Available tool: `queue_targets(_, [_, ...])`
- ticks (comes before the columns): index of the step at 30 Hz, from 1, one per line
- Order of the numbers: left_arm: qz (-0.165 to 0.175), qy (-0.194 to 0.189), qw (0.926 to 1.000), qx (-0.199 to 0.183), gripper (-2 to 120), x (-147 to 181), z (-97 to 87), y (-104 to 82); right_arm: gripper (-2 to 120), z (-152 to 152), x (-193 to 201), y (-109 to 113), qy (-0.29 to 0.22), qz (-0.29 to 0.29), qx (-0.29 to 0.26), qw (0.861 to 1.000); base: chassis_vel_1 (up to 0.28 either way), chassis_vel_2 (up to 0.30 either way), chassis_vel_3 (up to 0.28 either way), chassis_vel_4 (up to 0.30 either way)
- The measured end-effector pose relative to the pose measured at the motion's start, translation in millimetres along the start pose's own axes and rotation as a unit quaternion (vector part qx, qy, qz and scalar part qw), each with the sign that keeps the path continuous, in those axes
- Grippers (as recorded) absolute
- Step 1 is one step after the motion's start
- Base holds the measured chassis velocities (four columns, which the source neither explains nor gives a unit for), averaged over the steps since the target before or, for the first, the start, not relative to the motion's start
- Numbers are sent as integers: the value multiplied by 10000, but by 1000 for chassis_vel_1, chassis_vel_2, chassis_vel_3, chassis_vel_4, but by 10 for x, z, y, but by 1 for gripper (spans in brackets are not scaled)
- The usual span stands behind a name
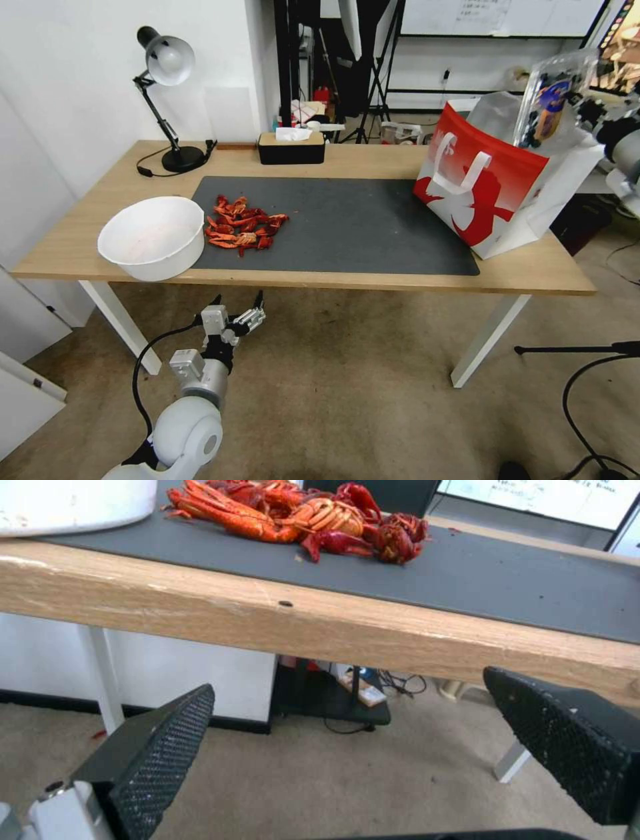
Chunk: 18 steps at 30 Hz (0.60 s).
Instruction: Close the takeout container lid, then place the container into the takeout bag.
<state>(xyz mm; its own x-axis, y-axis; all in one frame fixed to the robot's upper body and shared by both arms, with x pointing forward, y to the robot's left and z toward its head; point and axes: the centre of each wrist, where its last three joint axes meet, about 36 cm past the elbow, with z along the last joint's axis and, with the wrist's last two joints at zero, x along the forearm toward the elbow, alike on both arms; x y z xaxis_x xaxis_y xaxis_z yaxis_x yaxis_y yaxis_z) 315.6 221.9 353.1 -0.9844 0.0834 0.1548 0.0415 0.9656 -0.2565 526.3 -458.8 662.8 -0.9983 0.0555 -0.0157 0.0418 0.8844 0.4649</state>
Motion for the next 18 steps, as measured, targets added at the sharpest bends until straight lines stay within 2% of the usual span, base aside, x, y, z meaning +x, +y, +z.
queue_targets(2, [-3,-1,10000,10,100,-1,1,-5,32,23,-23,2,28,7,-50,10000,0,0,0,0])
queue_targets(6, [-9,-4,10000,15,100,-4,-2,-3,41,25,-35,11,37,5,-60,10000,0,0,0,0])
queue_targets(9, [-22,-6,10000,36,100,-9,0,-6,58,57,-44,57,71,-44,-20,10000,0,0,0,0])
queue_targets(11, [-24,-7,10000,45,100,-8,2,-9,61,63,-41,73,67,-77,-15,9999,0,0,0,0])
queue_targets(13, [-30,-5,10000,75,100,-5,10,-24,73,77,-6,147,7,-272,-10,9996,0,0,0,0])
queue_targets(14, [-30,-5,10000,75,100,-5,10,-24,73,77,-6,147,7,-272,-10,9996,0,0,0,0])
queue_targets(16, [-23,-7,10000,94,100,-4,15,-35,80,97,46,230,-37,-476,19,9989,0,0,0,0])
queue_targets(17, [-10,-12,9999,105,100,-3,20,-40,88,125,104,303,-49,-626,81,9980,0,0,0,0])
queue_targets(18, [-10,-12,9999,105,100,-3,20,-40,88,125,104,303,-49,-626,81,9980,0,0,0,0])
